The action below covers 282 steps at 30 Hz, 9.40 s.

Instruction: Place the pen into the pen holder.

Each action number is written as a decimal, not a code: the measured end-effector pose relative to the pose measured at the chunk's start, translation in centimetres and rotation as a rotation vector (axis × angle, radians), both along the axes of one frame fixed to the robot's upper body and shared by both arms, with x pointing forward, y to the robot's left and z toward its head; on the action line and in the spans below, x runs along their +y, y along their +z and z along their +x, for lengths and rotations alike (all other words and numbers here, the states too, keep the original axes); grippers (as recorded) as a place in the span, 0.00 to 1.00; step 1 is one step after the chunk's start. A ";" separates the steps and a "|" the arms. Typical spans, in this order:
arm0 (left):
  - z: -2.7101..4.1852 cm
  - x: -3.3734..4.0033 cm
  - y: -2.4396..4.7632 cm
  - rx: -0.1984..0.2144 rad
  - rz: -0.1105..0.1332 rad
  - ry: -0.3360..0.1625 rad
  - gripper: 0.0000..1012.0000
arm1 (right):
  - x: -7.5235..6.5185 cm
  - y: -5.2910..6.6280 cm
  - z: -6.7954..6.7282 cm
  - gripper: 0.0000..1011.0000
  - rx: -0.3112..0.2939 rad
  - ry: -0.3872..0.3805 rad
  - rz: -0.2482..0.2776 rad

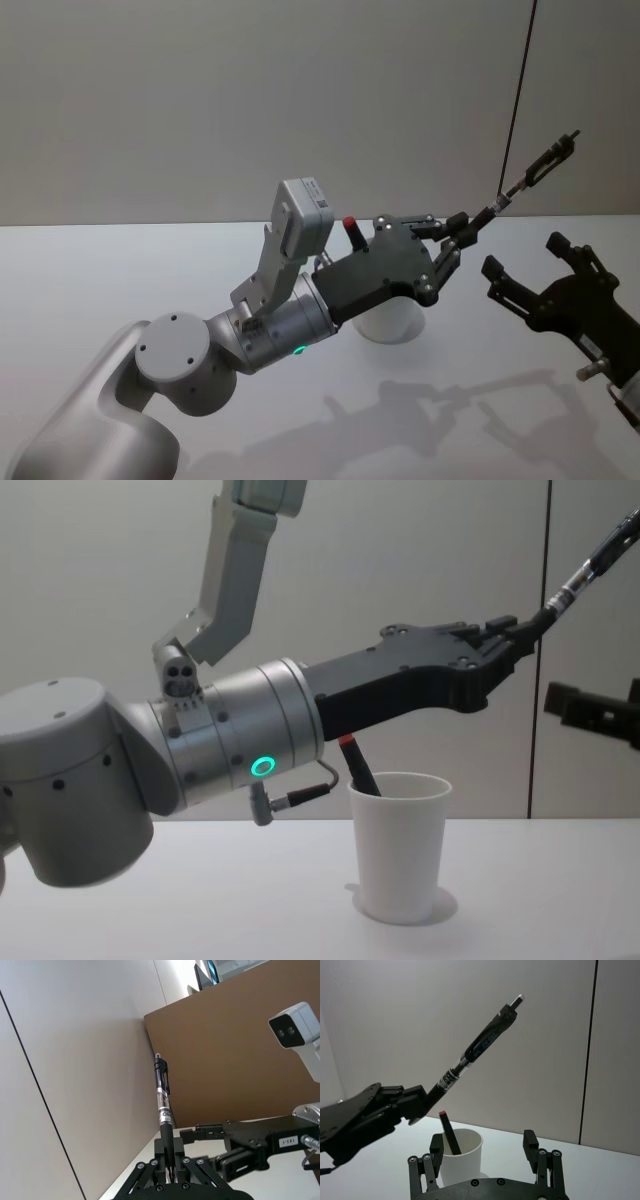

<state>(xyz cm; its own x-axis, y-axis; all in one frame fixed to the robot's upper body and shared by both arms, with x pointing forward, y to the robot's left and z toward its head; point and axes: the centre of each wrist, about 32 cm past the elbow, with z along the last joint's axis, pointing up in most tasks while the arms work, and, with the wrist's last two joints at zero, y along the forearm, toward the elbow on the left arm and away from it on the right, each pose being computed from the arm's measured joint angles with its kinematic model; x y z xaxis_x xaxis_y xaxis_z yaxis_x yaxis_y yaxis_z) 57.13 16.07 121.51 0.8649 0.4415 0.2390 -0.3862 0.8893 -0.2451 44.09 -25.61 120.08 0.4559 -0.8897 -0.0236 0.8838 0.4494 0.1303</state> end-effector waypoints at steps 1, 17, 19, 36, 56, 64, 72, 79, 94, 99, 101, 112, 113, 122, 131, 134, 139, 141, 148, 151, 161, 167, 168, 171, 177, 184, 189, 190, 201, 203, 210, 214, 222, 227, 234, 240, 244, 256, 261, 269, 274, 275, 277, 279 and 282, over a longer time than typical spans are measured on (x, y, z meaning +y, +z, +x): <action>0.00 0.00 0.00 0.000 0.000 0.000 0.10 | -0.1 0.0 0.0 0.99 0.000 0.006 0.008; 0.00 -0.01 -0.02 0.002 -0.001 -0.003 0.10 | -2.2 1.0 -1.0 0.99 0.017 0.118 0.239; 0.00 -0.01 -0.02 0.002 -0.002 -0.003 0.10 | -2.3 1.1 -1.1 0.99 0.024 0.129 0.276; 0.00 -0.01 -0.02 0.002 -0.002 -0.003 0.10 | -1.9 2.0 -0.3 0.99 0.115 0.159 0.509; 0.00 0.00 -0.02 0.002 -0.002 -0.003 0.10 | 0.4 3.6 2.2 0.99 0.214 0.165 0.531; 0.00 0.00 -0.02 0.002 -0.002 -0.003 0.10 | 1.1 4.0 3.0 0.99 0.221 0.176 0.530; 0.00 0.00 -0.02 0.001 -0.002 -0.003 0.10 | 1.5 4.2 3.5 0.99 0.218 0.181 0.538; 0.00 0.00 -0.02 0.002 -0.002 -0.003 0.10 | 1.7 4.2 3.6 0.99 0.218 0.185 0.545; 0.00 0.00 -0.02 0.002 -0.002 -0.003 0.10 | 1.8 4.3 3.8 0.71 0.219 0.188 0.552; 0.00 0.00 -0.02 0.002 -0.002 -0.003 0.10 | 1.9 4.3 3.8 0.53 0.219 0.189 0.553; 0.00 0.00 -0.02 0.002 -0.002 -0.003 0.10 | 1.9 4.3 3.8 0.50 0.219 0.189 0.553; 0.00 -0.01 -0.02 0.002 -0.001 -0.003 0.10 | 1.9 4.3 3.8 0.14 0.219 0.192 0.555; 0.00 -0.01 -0.02 0.002 -0.002 -0.003 0.10 | 1.9 4.3 3.8 0.14 0.219 0.192 0.555; 0.00 0.00 -0.02 0.002 -0.002 -0.003 0.10 | 1.9 4.3 3.8 0.14 0.219 0.192 0.555; 0.00 0.01 -0.01 0.001 -0.003 -0.003 0.26 | 1.9 4.3 3.8 0.14 0.219 0.190 0.555; 0.00 0.00 -0.01 0.001 -0.003 -0.003 0.36 | 1.9 4.3 3.8 0.14 0.219 0.190 0.554; 0.00 0.00 -0.01 0.001 -0.003 -0.003 0.54 | 1.9 4.3 3.8 0.14 0.220 0.190 0.554; 0.00 -0.01 -0.02 0.001 -0.003 -0.003 0.59 | 1.9 4.3 3.8 0.14 0.220 0.190 0.554; 0.00 0.00 -0.02 0.002 -0.002 -0.003 0.81 | 1.9 4.3 3.8 0.14 0.219 0.191 0.554; 0.00 0.00 -0.02 0.002 -0.002 -0.003 0.88 | 1.9 4.3 3.8 0.14 0.219 0.192 0.554; 0.00 0.00 -0.02 0.002 -0.002 -0.003 0.99 | 1.7 4.4 4.2 0.14 0.196 0.198 0.510; 0.00 -0.01 -0.02 0.002 -0.002 -0.003 0.99 | 1.4 4.3 4.6 0.14 0.182 0.189 0.470; 0.00 -0.01 -0.02 0.002 -0.002 -0.003 0.99 | 1.3 4.3 4.7 0.14 0.178 0.186 0.458; 0.00 -0.01 -0.02 0.002 -0.002 -0.003 0.99 | 1.1 4.3 4.9 0.14 0.172 0.181 0.439; 0.00 0.00 -0.02 0.002 -0.002 -0.003 0.99 | 0.7 4.2 5.6 0.14 0.155 0.168 0.380; 0.00 0.00 -0.02 0.002 -0.002 -0.003 0.99 | 0.5 4.0 6.5 0.14 0.139 0.161 0.320; 0.00 0.00 -0.02 0.002 -0.002 -0.003 0.99 | 0.6 3.9 7.3 0.14 0.127 0.158 0.277; 0.00 0.00 -0.02 0.002 -0.002 -0.003 0.99 | 0.6 3.8 7.6 0.14 0.123 0.159 0.263; 0.00 -0.01 -0.02 0.002 -0.002 -0.003 0.99 | 1.4 3.0 9.6 0.14 0.108 0.165 0.165; 0.00 -0.01 -0.02 0.002 -0.002 -0.003 0.99 | 1.7 2.9 10.0 0.14 0.105 0.168 0.147; 0.00 0.00 -0.02 0.002 -0.002 -0.003 0.99 | 2.5 2.1 11.3 0.14 0.107 0.173 0.101; 0.00 0.00 -0.02 0.002 -0.002 -0.003 0.99 | 2.9 1.7 12.0 0.14 0.109 0.176 0.080; 0.00 0.00 -0.02 0.002 -0.002 -0.003 0.99 | 4.2 1.0 13.2 0.14 0.117 0.189 0.048; 0.00 0.00 -0.02 0.002 -0.002 -0.003 0.99 | 4.9 0.5 13.8 0.14 0.122 0.192 0.033; 0.00 0.00 -0.02 0.002 -0.002 -0.003 0.99 | 5.6 -0.1 14.5 0.14 0.130 0.193 0.016; 0.00 0.00 -0.02 0.002 -0.002 -0.003 0.99 | 6.0 -0.5 14.9 0.14 0.135 0.193 0.005; 0.00 -0.01 -0.02 0.002 -0.002 -0.003 0.99 | 6.4 -0.8 15.2 0.14 0.138 0.194 -0.001; 0.00 0.00 -0.02 0.002 -0.002 -0.003 0.99 | 7.1 -1.2 15.6 0.23 0.143 0.196 -0.010; 0.00 0.00 -0.02 0.002 -0.002 -0.003 0.99 | 7.2 -1.3 15.7 0.36 0.143 0.197 -0.012; 0.00 0.00 -0.02 0.002 -0.002 -0.003 0.99 | 7.3 -1.4 15.7 0.66 0.144 0.197 -0.014; 0.00 0.00 -0.02 0.002 -0.002 -0.003 0.99 | 7.3 -1.4 15.7 0.80 0.144 0.197 -0.014; 0.00 0.00 -0.02 0.002 -0.002 -0.003 0.99 | 7.3 -1.4 15.7 0.82 0.144 0.197 -0.014; 0.00 -0.01 -0.02 0.002 -0.002 -0.003 0.99 | 7.2 -1.2 15.7 0.88 0.138 0.196 -0.012; 0.00 0.00 -0.02 0.002 -0.002 -0.003 0.99 | 7.1 -1.1 15.6 0.93 0.134 0.193 -0.010; 0.00 0.00 -0.02 0.002 -0.002 -0.003 0.99 | 6.6 -0.7 15.3 0.99 0.119 0.181 0.000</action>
<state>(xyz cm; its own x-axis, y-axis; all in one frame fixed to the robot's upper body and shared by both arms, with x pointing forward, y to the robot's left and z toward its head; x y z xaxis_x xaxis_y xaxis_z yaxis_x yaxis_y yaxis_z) 57.13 16.06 121.49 0.8666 0.4394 0.2366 -0.3840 0.8899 -0.2463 59.38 -19.02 119.34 0.6020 -0.7937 -0.0872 0.7980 0.6019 0.0298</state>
